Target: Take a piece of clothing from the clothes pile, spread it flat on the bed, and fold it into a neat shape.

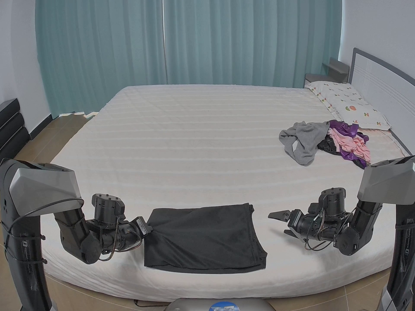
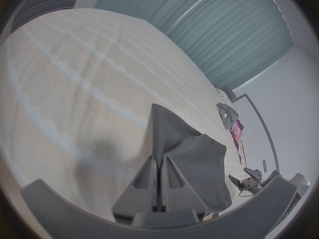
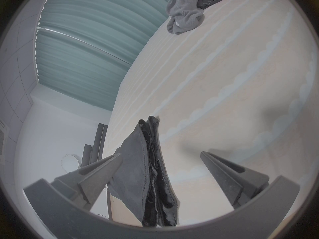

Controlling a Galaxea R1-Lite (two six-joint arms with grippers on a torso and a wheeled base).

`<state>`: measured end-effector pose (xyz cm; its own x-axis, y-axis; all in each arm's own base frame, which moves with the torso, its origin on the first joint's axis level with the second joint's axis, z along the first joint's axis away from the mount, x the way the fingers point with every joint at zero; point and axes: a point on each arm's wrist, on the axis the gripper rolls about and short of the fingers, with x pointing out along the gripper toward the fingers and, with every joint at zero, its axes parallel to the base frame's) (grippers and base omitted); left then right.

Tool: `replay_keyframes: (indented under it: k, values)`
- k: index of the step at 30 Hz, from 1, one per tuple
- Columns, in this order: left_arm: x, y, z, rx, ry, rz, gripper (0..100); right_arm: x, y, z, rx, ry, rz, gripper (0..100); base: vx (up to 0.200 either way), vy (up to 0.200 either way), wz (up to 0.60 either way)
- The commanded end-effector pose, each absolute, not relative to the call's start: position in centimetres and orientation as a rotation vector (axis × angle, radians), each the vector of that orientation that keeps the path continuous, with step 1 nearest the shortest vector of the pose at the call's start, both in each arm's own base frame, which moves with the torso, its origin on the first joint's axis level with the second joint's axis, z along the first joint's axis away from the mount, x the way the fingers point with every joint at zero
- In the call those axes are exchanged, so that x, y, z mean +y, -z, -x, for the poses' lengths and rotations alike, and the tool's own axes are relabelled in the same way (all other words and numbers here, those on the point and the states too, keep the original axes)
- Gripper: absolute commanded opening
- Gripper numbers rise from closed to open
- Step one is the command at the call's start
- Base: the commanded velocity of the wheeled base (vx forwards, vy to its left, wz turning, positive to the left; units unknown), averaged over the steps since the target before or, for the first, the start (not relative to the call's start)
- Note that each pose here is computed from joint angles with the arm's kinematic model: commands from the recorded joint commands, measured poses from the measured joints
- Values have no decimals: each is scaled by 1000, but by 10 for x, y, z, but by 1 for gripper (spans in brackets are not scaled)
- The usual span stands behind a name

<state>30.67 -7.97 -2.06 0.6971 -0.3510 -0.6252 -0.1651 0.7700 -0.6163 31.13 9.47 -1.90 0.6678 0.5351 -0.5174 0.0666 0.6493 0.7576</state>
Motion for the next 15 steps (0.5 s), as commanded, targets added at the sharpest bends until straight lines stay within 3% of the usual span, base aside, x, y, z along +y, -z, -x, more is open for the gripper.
replay_keyframes:
  k: [1,12,15]
  values:
    - [-78,21,-306,812,106,710,0,99,18,-312,800,-301,-827,100,0,200,0]
    - [-79,21,-306,813,106,714,0,107,17,-315,779,-292,-810,100,0,200,0]
    - [-80,21,-305,816,109,712,0,107,17,-315,778,-293,-810,100,0,0,0]
